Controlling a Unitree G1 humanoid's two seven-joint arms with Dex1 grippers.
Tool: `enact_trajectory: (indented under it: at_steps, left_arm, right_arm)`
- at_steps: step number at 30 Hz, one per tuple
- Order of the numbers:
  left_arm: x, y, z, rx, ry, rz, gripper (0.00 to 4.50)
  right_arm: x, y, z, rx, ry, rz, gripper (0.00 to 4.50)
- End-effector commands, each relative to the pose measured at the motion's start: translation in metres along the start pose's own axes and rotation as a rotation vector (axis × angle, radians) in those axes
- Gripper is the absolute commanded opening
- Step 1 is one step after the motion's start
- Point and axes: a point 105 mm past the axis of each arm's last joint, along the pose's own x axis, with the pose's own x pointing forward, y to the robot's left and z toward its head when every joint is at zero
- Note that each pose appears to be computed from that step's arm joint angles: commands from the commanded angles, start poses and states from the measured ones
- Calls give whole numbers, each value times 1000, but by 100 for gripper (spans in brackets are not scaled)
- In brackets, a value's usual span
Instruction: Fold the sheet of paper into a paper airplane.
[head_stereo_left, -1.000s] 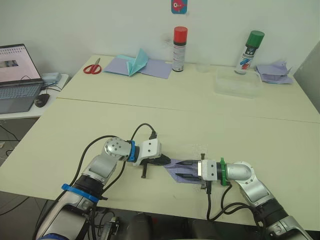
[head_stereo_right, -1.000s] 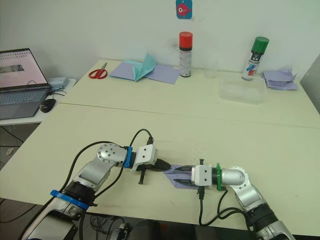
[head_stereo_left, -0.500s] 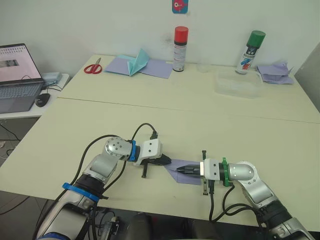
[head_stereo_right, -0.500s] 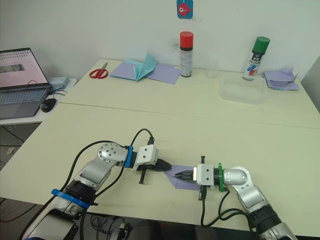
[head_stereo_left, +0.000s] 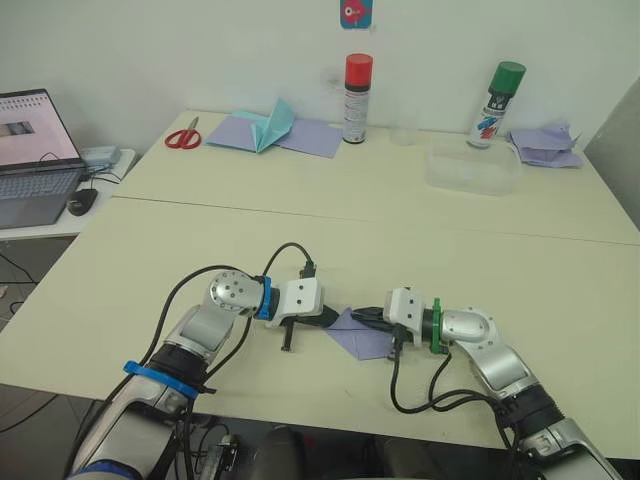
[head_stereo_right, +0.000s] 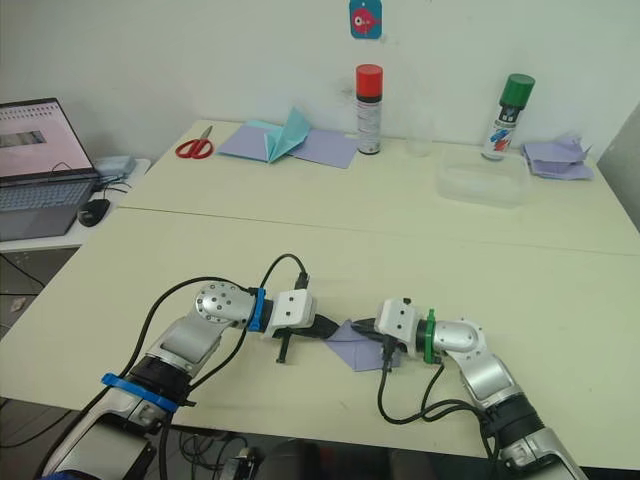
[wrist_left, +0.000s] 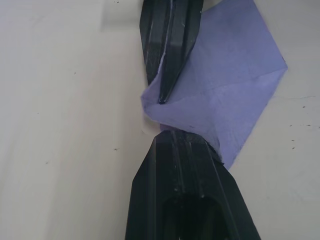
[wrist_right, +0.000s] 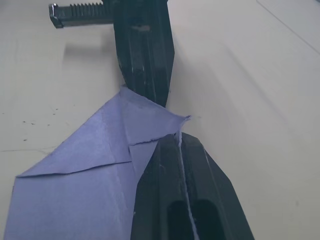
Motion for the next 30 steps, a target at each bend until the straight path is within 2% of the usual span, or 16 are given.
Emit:
enact_trajectory:
  at_steps: [1, 4, 5, 7, 9, 13, 17, 23, 27, 30]
  left_arm:
    - [-13, -8, -35, -66, 151, -6, 0]
    - [-27, 4, -30, -51, 144, 48, 0]
    - [-30, 11, -21, -36, 110, 81, 0]
    - [-32, 17, 7, -44, -17, 113, 0]
    - [-29, 10, 27, -45, -97, 84, 0]
    - [-15, -3, 36, -36, -134, 57, 0]
    - [1, -7, 27, -61, -90, 66, 0]
    - [14, -12, -16, -126, 46, 76, 0]
    - [15, -24, -23, -188, 48, 28, 0]
    - [15, -30, -28, -200, 64, 9, 0]
  right_arm:
    - [1, -6, -1, -23, 30, -32, 1]
    - [0, -4, -3, -21, 41, -25, 1]
    - [0, -4, -3, -21, 42, -26, 1]
    - [-1, -4, -3, -17, 40, -32, 1]
    - [-2, -4, -3, -15, 40, -34, 1]
    - [-4, -4, -4, -5, 45, -36, 1]
    - [-5, -4, -4, 6, 46, -38, 1]
    - [-6, -7, 0, 22, 42, -42, 1]
    - [-11, -11, 8, 52, 15, -54, 1]
    - [-17, -22, 21, 71, -36, -98, 97]
